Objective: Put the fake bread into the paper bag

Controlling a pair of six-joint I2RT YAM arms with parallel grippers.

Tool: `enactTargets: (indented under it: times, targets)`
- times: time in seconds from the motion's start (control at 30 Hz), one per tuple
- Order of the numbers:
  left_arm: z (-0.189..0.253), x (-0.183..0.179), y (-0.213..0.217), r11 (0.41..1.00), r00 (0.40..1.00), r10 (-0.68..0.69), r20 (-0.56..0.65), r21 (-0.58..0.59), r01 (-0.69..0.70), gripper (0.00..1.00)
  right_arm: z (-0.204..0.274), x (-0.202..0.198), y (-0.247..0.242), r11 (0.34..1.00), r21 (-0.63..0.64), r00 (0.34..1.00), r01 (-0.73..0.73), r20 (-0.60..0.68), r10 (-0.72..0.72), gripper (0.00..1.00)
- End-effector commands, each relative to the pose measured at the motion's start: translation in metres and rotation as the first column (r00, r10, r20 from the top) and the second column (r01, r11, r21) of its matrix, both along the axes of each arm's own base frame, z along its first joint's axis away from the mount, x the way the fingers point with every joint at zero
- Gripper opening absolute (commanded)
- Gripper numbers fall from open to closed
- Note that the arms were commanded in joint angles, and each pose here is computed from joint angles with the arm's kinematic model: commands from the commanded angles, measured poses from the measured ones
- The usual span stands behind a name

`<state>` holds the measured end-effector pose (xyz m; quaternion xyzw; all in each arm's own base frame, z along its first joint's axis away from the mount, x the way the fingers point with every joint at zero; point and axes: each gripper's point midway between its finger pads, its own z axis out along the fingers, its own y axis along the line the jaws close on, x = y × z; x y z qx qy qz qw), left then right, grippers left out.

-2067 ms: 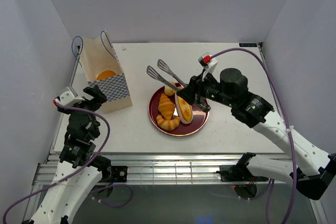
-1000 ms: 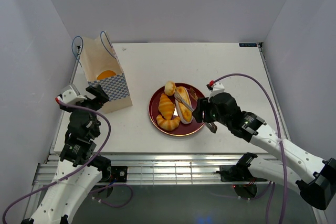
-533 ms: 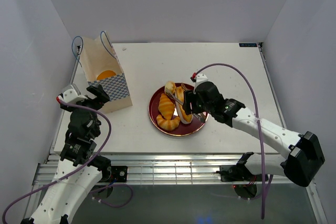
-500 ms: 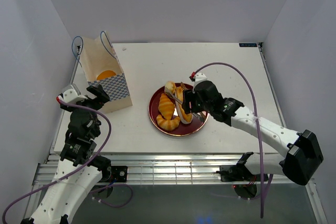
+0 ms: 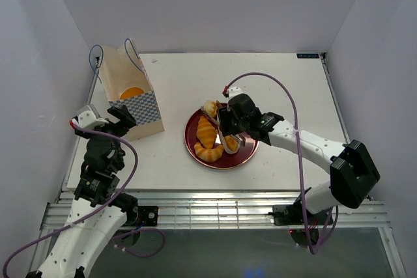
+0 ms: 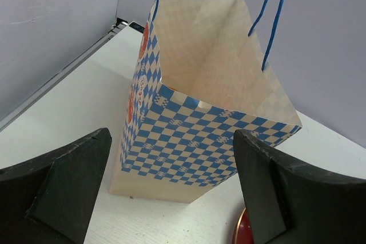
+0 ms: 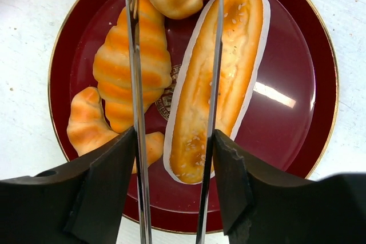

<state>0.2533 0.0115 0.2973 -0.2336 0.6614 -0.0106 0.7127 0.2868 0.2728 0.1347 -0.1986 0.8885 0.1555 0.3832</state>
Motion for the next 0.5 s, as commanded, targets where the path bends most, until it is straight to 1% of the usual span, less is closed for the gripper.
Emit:
enactTargets:
  times: [0.0,0.03,0.23,0.3,0.33,0.47]
  targets:
    - [0.018,-0.003,-0.003,1.0,0.999,-0.025,0.044,-0.011,0.026,0.98,0.032,0.016,0.012,0.998,0.065,0.997,-0.004,0.08,-0.001,0.59]
    - [0.019,-0.003,-0.003,1.0,0.999,-0.027,0.046,-0.013,0.027,0.98,0.033,0.016,0.012,0.998,0.067,0.997,-0.004,0.082,-0.001,0.54]
    - [0.018,-0.004,-0.004,0.999,0.999,-0.03,0.046,-0.011,0.03,0.98,0.052,0.015,0.014,0.995,0.102,0.994,-0.019,0.109,0.007,0.42]
    - [0.018,-0.004,-0.003,0.999,0.998,-0.03,0.047,-0.012,0.03,0.98,0.058,0.015,0.013,0.994,0.103,0.993,-0.021,0.116,0.009,0.41]
    - [0.018,-0.004,-0.004,0.999,0.999,-0.03,0.046,-0.011,0.03,0.98,0.068,0.015,0.013,0.993,0.112,0.992,-0.02,0.13,0.006,0.39]
    - [0.018,-0.004,-0.003,1.0,0.999,-0.025,0.046,-0.011,0.026,0.98,0.098,0.012,0.01,0.989,0.145,0.986,-0.033,0.166,0.009,0.38]
